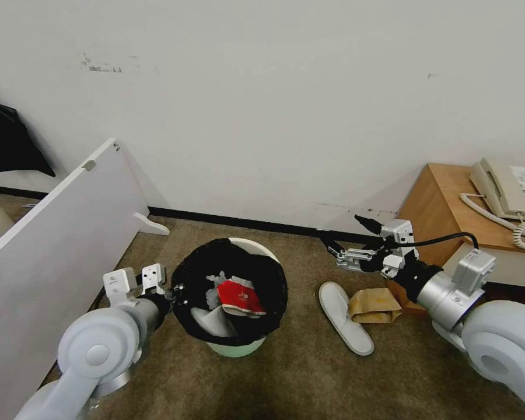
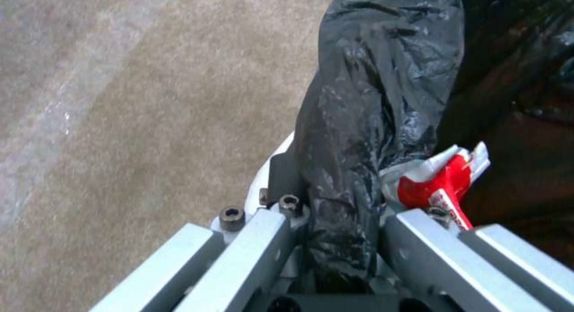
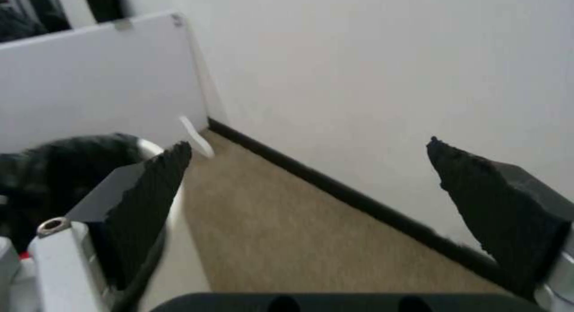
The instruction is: Pick up the trash bin, then pick up the garbage from the floor and place it into the trash bin.
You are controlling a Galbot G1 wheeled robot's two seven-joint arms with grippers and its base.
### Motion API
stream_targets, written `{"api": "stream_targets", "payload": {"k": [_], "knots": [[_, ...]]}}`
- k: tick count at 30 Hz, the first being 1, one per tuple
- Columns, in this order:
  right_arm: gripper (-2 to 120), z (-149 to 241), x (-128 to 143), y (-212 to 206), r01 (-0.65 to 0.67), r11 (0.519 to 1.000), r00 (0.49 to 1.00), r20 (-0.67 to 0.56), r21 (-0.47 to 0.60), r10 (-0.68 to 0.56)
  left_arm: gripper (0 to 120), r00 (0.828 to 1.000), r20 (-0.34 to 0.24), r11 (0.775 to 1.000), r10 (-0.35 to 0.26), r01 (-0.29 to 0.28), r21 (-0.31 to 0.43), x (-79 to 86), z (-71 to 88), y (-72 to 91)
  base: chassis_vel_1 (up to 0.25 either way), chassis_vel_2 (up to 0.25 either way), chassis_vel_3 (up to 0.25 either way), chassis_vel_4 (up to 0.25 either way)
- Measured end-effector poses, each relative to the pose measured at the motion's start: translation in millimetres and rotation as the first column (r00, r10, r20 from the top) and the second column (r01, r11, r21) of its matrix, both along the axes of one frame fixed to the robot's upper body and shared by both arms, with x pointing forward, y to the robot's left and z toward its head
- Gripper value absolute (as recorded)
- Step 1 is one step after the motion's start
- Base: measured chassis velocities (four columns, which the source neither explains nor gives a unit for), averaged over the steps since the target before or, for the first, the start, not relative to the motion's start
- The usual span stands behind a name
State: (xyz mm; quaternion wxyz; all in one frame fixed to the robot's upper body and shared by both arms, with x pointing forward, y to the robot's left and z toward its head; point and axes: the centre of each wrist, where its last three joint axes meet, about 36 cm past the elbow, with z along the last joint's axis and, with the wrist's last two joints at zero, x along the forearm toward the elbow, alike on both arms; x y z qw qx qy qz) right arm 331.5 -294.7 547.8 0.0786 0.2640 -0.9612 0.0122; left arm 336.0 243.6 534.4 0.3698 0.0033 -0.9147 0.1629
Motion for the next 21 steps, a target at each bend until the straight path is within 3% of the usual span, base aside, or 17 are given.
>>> {"api": "stream_targets", "payload": {"k": [7,15,21], "knots": [[100,-28.3,-1.2,-4.1,0.072,0.996,0.995,-0.062,-0.058,-0.075,1,1.0,-0.012,1.0,-0.011,0.011,0.002,-9.2,-5.8,-1.7,0.0,0.0,0.0,0.0],[100,-60.3,4.7,-14.7,0.126,0.979,0.983,-0.115,-0.161,-0.145,1,0.999,0.017,0.999,-0.039,0.038,0.021,-1.3,-6.3,4.1,0.0,0.0,0.0,0.0],[100,-113.6,13.4,-22.5,0.144,0.944,0.969,-0.152,-0.296,-0.195,1,0.999,0.011,0.998,-0.04,0.04,0.042,7.9,-23.0,6.2,0.0,0.0,0.0,0.0]]}}
